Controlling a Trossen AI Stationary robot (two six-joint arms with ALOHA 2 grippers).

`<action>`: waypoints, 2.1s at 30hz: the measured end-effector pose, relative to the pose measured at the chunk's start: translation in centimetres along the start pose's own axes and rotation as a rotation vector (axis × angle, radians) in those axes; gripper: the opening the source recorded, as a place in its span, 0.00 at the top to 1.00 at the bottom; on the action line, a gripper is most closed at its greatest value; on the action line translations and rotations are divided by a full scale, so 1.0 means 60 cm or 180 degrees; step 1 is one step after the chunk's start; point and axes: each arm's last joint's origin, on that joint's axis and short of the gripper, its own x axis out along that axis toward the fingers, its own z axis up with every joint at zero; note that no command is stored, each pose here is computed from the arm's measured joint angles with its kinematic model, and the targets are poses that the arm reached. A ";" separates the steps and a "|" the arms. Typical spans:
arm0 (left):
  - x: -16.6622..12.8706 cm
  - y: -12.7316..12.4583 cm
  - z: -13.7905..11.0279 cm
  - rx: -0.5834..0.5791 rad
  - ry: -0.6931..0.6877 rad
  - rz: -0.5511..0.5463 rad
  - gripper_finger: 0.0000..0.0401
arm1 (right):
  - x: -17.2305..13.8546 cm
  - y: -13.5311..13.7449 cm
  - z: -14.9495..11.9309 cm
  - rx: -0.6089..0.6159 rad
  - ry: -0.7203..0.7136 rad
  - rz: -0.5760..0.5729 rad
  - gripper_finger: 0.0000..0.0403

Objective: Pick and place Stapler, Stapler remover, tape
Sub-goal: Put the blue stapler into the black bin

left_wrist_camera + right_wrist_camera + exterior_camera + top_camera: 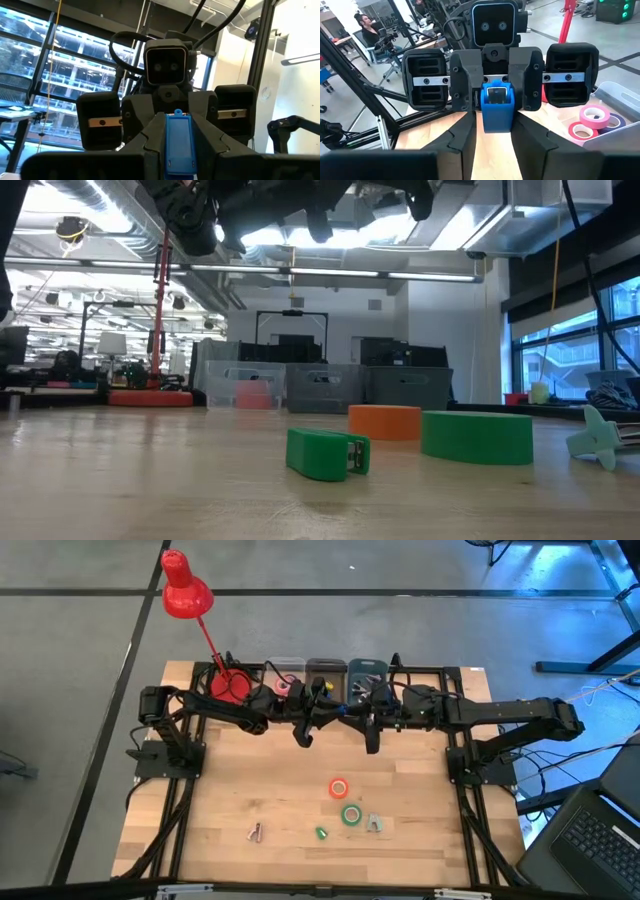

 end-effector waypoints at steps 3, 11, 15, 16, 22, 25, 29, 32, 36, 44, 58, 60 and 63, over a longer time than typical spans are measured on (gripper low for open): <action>0.000 0.000 0.000 0.0000 -0.0002 -0.0003 0.87 | 0.000 0.000 0.000 0.0001 0.0004 -0.0001 0.75; 0.000 -0.001 0.000 -0.0024 -0.0002 -0.0002 0.87 | 0.000 -0.001 -0.001 -0.0003 0.0020 -0.0009 0.84; 0.000 -0.001 0.000 -0.0032 -0.0002 -0.0002 0.87 | 0.000 -0.001 -0.001 -0.0002 0.0021 -0.0009 0.84; 0.000 -0.001 0.000 -0.0048 -0.0004 -0.0001 0.87 | 0.000 -0.001 -0.001 -0.0002 0.0021 -0.0009 0.84; 0.000 0.000 0.000 -0.0154 -0.0039 0.0086 0.71 | 0.000 0.000 -0.001 -0.0037 0.0021 0.0006 0.84; 0.000 0.001 0.000 -0.0173 -0.0034 0.0104 0.55 | 0.000 0.000 -0.001 -0.0046 0.0022 0.0018 0.84; -0.001 0.004 0.000 -0.0172 -0.0025 0.0116 0.36 | -0.003 -0.003 0.000 -0.0073 0.0026 -0.0019 0.84; -0.003 0.010 0.004 -0.0192 -0.0029 0.0120 0.27 | -0.005 -0.010 0.001 -0.0064 0.0064 -0.0096 0.84; -0.005 0.011 0.014 -0.0217 -0.0020 -0.0009 0.22 | -0.010 -0.025 0.002 -0.0061 0.0141 -0.0231 0.84; -0.015 0.024 0.034 -0.0518 0.0366 -0.0186 0.21 | -0.020 -0.090 0.003 -0.0056 0.0474 -0.0569 0.84; -0.021 0.016 0.092 -0.0107 -0.0288 0.0060 0.21 | 0.083 -0.281 -0.006 0.0383 0.1058 -0.0454 0.84; -0.021 0.014 0.094 -0.0086 -0.0347 0.0031 0.21 | 0.120 -0.304 0.001 0.0229 0.1261 -0.0509 0.84; -0.020 0.013 0.094 -0.0173 -0.0349 0.0013 0.21 | 0.169 -0.341 0.007 0.0159 0.1710 -0.0640 0.84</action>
